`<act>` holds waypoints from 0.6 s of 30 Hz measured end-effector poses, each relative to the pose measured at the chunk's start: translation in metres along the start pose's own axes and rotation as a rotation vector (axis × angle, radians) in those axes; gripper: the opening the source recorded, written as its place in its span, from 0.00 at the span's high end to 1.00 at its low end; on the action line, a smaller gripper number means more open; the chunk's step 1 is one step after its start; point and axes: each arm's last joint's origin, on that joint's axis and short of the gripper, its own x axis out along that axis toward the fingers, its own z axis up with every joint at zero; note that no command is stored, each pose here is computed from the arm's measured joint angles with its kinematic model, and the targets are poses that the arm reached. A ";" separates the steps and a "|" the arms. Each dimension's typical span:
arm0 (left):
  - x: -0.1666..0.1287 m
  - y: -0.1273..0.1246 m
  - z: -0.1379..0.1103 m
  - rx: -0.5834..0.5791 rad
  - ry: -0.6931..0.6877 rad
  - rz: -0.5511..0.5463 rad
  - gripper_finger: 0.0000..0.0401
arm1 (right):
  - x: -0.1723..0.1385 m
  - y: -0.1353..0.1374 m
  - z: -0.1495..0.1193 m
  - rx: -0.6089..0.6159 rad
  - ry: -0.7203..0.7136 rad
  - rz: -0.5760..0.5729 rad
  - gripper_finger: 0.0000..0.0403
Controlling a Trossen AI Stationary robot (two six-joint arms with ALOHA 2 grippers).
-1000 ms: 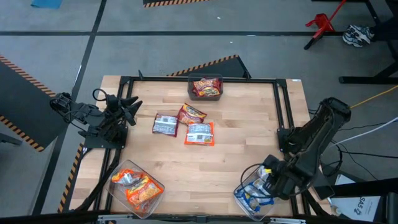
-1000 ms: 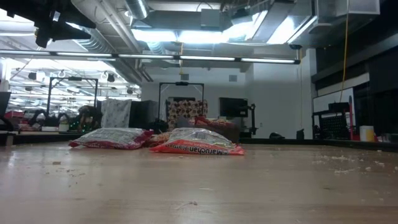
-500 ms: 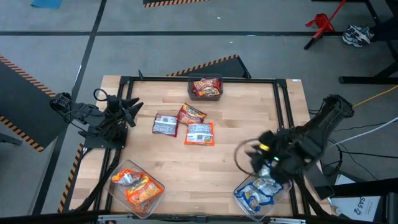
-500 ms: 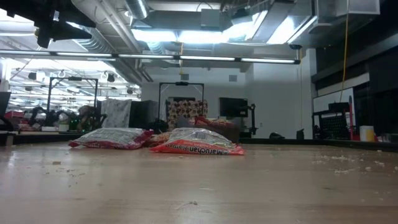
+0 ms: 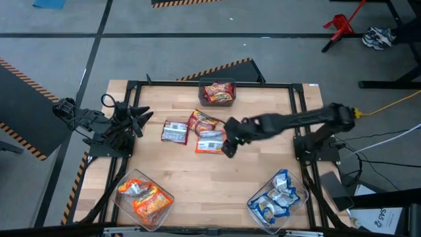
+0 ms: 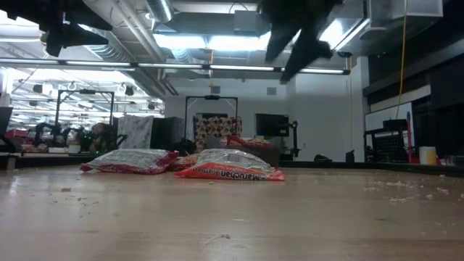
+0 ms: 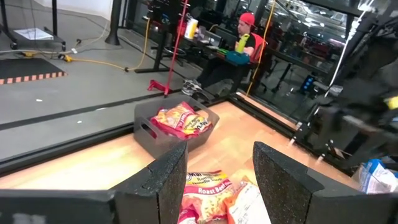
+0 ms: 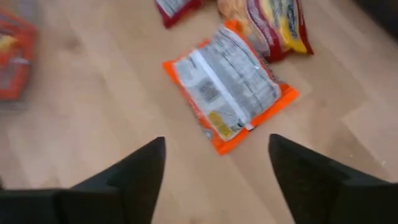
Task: Sort Maruchan noodles
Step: Put the orange noodle pack into the left transparent bin
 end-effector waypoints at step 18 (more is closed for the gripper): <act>0.000 0.005 -0.008 0.095 0.064 -0.001 0.56 | 0.139 -0.058 0.025 -0.162 0.177 -0.157 0.01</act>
